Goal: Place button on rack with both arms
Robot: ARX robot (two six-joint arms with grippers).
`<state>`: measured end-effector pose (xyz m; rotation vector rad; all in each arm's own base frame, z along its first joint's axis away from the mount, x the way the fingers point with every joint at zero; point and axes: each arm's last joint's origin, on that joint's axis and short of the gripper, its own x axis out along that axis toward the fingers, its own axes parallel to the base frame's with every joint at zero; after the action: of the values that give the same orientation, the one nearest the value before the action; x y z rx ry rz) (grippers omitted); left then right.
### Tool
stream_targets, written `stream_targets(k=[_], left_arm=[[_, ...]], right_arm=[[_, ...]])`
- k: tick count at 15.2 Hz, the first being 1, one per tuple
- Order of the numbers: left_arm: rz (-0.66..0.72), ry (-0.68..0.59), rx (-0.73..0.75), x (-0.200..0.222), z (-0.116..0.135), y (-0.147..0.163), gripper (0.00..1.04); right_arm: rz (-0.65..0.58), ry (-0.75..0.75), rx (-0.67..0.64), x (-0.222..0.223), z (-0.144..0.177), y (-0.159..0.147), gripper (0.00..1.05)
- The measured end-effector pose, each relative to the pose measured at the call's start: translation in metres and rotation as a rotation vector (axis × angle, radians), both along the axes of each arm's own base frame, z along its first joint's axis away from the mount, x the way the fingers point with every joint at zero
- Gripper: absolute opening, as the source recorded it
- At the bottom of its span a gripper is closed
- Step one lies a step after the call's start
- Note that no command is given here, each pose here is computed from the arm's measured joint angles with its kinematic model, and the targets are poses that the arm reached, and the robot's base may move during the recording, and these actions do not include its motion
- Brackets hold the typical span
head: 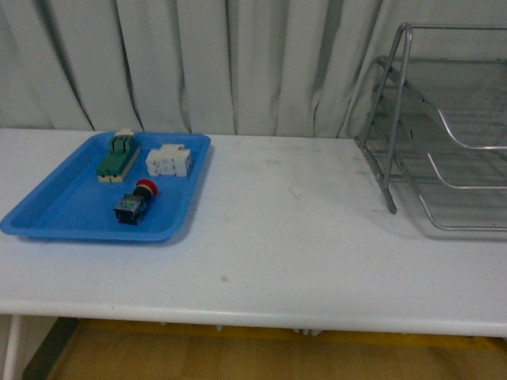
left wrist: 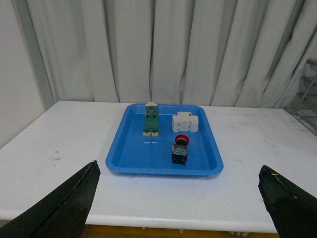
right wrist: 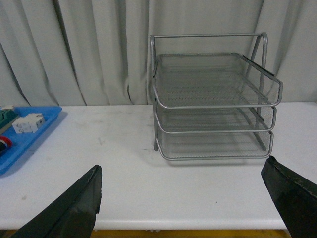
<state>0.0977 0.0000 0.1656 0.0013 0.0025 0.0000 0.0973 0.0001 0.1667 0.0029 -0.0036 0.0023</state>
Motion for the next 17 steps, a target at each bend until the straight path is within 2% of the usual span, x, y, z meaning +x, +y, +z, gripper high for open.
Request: stream_targets(k=[17], left_arm=[[0.0,0.0,0.0,0.0,0.0,0.0,0.98]], right_arm=[[0.0,0.0,0.0,0.0,0.0,0.0,0.98]])
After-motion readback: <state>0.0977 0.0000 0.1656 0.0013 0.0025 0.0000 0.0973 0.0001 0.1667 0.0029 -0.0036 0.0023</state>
